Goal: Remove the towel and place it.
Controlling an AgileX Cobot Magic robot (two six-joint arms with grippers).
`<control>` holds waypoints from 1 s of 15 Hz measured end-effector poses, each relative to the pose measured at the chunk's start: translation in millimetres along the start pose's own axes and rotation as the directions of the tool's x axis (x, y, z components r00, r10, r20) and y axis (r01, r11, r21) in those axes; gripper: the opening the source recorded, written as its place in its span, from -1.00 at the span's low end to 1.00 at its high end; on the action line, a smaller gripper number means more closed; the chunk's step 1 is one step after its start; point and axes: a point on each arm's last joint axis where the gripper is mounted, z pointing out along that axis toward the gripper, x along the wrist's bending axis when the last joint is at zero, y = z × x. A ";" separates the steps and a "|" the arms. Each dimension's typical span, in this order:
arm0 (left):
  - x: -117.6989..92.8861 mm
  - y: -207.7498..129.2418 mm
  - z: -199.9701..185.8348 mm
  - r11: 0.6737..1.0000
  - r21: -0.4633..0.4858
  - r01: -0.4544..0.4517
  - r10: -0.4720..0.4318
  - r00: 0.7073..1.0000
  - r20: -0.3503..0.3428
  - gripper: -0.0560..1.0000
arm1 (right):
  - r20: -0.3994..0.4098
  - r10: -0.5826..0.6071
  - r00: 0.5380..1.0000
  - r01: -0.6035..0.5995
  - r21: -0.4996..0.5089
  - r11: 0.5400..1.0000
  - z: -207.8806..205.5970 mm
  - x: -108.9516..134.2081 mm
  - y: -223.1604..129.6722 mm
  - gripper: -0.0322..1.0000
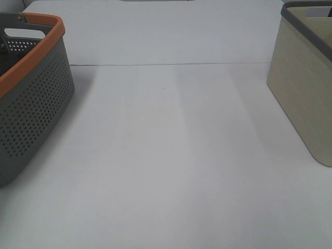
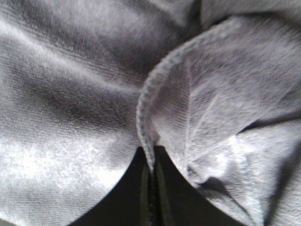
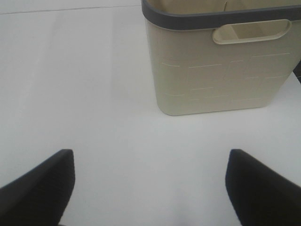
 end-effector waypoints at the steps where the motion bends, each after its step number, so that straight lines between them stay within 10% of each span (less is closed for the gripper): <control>1: -0.2 -0.6 -15.7 0.999 -0.026 0.027 -0.027 1.000 -0.005 -0.89 | 0.000 0.000 1.000 0.000 0.000 1.000 0.0 0.0 0.0 0.56; 10: -27.0 -28.3 -177.8 0.937 -0.316 0.146 -0.201 0.969 -0.147 -0.89 | 0.000 0.000 1.000 0.000 0.000 1.000 0.0 0.0 0.0 0.56; 15: -76.5 -61.7 -280.5 0.833 -0.546 0.093 -0.274 0.925 -0.261 -0.89 | 0.000 0.000 1.000 0.000 0.000 1.000 0.0 0.0 0.0 0.56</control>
